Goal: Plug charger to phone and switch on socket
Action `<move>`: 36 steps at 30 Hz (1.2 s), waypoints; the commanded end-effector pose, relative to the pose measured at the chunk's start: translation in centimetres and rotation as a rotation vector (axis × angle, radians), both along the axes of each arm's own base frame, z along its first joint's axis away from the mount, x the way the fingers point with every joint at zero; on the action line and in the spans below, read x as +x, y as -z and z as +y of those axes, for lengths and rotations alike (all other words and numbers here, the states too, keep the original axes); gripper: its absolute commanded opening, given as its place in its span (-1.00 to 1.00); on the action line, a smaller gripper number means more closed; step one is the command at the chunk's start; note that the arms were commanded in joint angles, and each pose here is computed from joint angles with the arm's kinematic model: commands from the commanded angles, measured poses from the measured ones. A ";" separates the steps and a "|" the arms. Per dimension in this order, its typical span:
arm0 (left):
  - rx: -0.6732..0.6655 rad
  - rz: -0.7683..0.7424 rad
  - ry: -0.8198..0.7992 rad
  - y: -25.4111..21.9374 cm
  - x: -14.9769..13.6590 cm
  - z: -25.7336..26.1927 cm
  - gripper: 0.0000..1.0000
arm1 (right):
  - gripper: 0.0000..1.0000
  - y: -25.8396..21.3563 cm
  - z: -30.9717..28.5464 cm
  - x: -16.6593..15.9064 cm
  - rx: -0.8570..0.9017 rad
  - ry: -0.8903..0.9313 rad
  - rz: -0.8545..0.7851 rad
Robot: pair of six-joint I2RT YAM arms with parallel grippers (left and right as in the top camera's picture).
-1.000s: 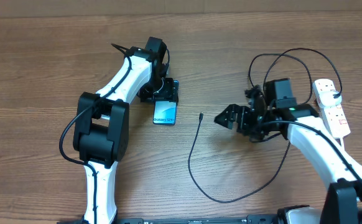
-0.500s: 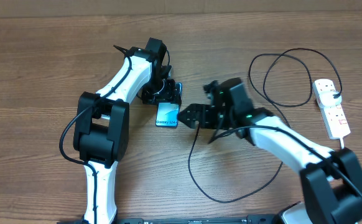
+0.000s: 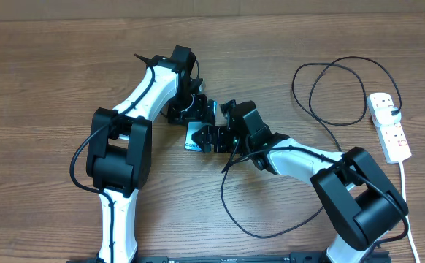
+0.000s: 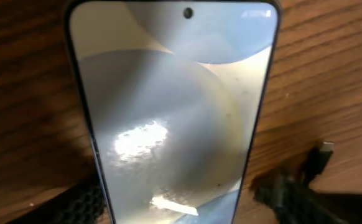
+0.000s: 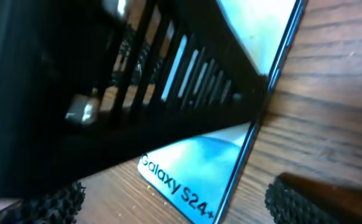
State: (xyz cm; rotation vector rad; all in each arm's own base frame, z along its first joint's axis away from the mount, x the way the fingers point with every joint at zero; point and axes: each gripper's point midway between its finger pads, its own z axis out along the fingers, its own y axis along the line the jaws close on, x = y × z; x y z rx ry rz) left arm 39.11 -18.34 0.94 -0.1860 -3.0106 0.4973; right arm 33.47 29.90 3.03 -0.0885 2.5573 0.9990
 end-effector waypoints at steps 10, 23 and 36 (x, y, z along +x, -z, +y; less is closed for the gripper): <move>0.158 0.114 -0.123 5.5 -2.0 1.5 0.81 | 1.00 3.1 -6.5 1.2 -0.116 0.293 0.213; 0.303 0.028 -0.092 6.0 -1.8 1.2 0.51 | 1.00 1.5 -6.0 0.5 0.040 0.123 0.260; 0.328 -0.012 -0.054 6.1 -1.8 0.1 0.58 | 1.00 1.4 -5.5 0.3 0.041 0.111 0.256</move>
